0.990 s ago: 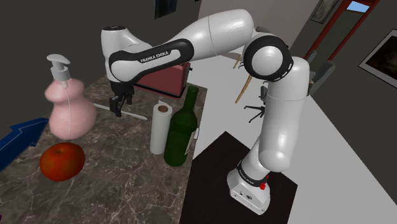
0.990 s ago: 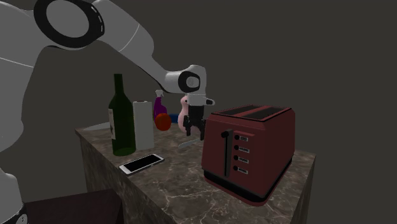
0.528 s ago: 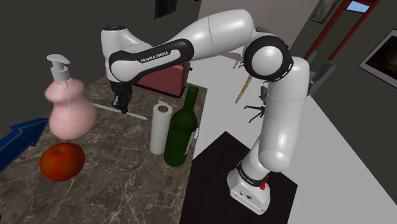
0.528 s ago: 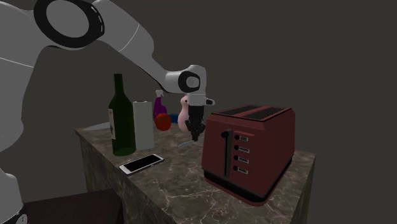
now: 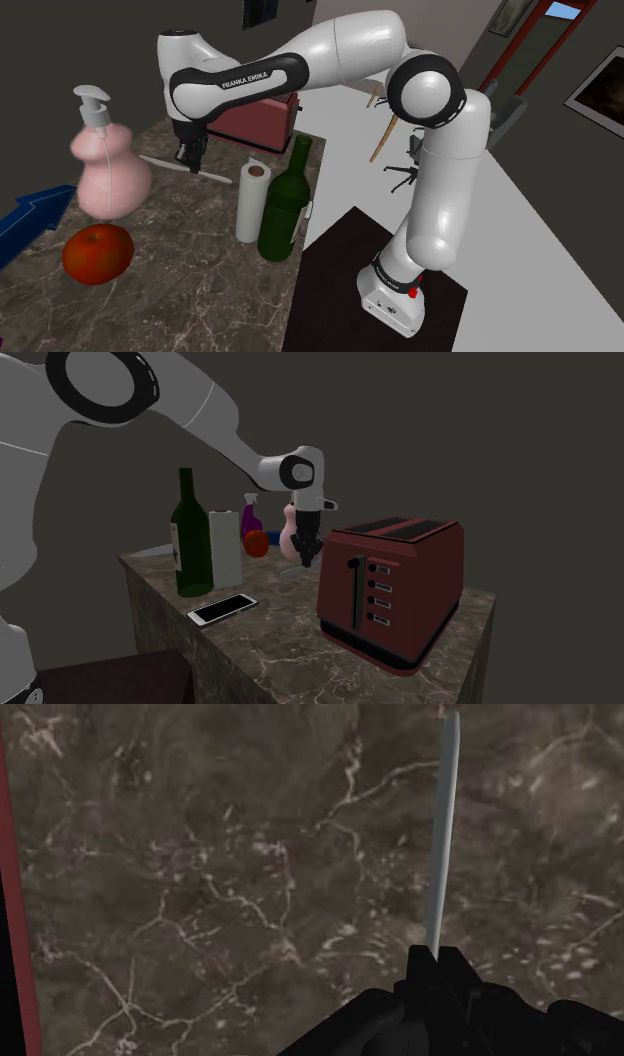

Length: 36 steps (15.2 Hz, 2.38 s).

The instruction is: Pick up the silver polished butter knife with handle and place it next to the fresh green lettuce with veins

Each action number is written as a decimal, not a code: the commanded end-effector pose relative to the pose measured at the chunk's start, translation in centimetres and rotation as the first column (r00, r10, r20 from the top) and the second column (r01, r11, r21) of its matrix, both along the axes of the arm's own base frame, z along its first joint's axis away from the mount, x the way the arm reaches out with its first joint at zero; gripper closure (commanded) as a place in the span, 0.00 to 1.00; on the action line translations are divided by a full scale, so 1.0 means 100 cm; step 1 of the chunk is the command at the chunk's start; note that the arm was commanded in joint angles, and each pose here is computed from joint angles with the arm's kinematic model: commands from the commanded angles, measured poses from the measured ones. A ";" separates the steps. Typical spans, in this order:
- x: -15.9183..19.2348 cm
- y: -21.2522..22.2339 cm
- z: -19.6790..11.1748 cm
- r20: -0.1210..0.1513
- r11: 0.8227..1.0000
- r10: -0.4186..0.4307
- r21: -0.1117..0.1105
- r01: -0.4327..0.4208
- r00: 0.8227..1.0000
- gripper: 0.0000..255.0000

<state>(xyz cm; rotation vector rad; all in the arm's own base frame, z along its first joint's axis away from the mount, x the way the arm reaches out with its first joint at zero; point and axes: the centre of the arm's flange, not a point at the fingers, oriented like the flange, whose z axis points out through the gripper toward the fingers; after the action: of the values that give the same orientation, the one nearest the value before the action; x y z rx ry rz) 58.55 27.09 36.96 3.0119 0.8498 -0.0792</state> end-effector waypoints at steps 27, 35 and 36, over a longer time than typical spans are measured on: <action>0.001 0.000 0.147 0.000 1.000 0.000 0.000 0.000 1.000 1.00; -0.039 0.034 0.167 0.000 1.000 0.000 0.000 0.000 1.000 1.00; -0.049 0.043 0.167 0.000 1.000 0.000 0.000 0.000 1.000 1.00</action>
<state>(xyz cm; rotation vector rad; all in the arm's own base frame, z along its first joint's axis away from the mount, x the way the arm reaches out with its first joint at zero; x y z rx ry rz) 54.57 30.61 53.40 3.0117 0.8515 -0.0793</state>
